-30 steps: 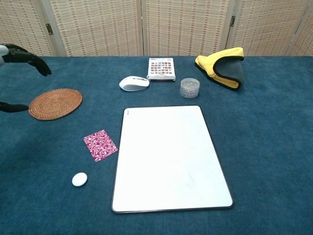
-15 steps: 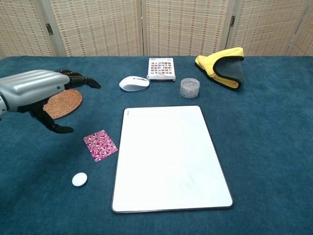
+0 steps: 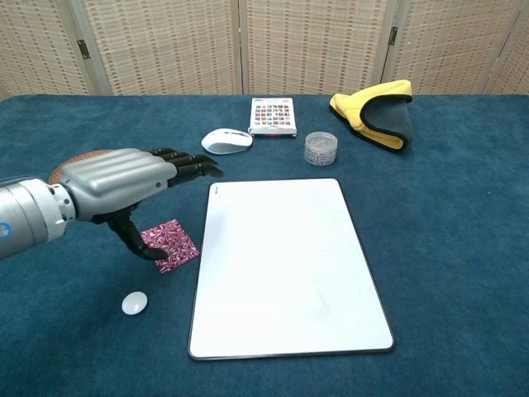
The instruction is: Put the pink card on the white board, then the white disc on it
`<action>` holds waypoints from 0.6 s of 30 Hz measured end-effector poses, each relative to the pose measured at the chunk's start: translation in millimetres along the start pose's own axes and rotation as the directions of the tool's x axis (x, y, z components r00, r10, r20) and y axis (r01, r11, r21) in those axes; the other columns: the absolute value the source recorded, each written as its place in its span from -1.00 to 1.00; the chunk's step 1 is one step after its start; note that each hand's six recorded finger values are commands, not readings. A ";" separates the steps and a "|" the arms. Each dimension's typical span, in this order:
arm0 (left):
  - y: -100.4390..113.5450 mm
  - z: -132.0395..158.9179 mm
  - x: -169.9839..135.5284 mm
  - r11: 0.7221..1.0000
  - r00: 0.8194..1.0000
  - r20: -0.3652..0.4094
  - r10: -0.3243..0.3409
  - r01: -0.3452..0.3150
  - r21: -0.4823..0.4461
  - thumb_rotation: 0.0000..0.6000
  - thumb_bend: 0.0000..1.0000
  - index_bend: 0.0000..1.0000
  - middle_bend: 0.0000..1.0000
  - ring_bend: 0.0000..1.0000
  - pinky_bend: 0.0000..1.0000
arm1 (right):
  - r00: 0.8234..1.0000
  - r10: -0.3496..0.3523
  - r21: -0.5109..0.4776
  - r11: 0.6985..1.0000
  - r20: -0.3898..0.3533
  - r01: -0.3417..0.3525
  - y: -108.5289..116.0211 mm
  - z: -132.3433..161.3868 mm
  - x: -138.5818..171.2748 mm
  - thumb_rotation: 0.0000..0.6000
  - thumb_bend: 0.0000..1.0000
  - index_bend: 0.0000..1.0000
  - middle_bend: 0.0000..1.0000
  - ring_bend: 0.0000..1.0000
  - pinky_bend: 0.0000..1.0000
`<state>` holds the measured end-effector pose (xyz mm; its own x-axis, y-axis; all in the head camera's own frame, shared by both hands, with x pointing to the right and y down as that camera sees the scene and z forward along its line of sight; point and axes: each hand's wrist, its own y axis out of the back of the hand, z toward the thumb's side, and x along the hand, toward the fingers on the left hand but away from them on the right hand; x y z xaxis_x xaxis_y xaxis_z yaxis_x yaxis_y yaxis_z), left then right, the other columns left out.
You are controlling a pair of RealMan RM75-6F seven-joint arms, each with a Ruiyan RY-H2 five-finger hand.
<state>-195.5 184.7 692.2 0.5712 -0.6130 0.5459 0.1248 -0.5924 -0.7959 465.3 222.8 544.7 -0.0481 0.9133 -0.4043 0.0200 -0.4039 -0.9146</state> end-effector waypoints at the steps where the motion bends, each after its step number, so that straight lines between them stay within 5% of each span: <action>1: -0.8 1.3 1.5 1.000 1.000 0.000 -0.003 0.003 -0.001 1.00 -0.57 -0.97 -0.96 -0.99 -1.00 | 1.000 0.000 0.000 1.000 0.001 0.000 0.0 -0.5 0.3 1.00 -0.92 -0.98 -0.90 -0.74 -1.00; 18: -18.9 8.2 12.9 0.998 0.998 -0.028 -0.057 0.057 0.001 1.00 -0.57 -0.97 -0.96 -0.99 -1.00 | 1.000 0.006 -0.008 1.000 0.014 -0.006 -3.3 -6.2 1.8 1.00 -0.92 -0.98 -0.90 -0.74 -1.00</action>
<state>-183.8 192.3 712.1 0.5398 -0.5926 0.5978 0.1579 -0.6263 -0.7634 471.4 226.2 547.0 -0.0624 0.9099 -0.4100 0.0286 -0.4091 -0.9121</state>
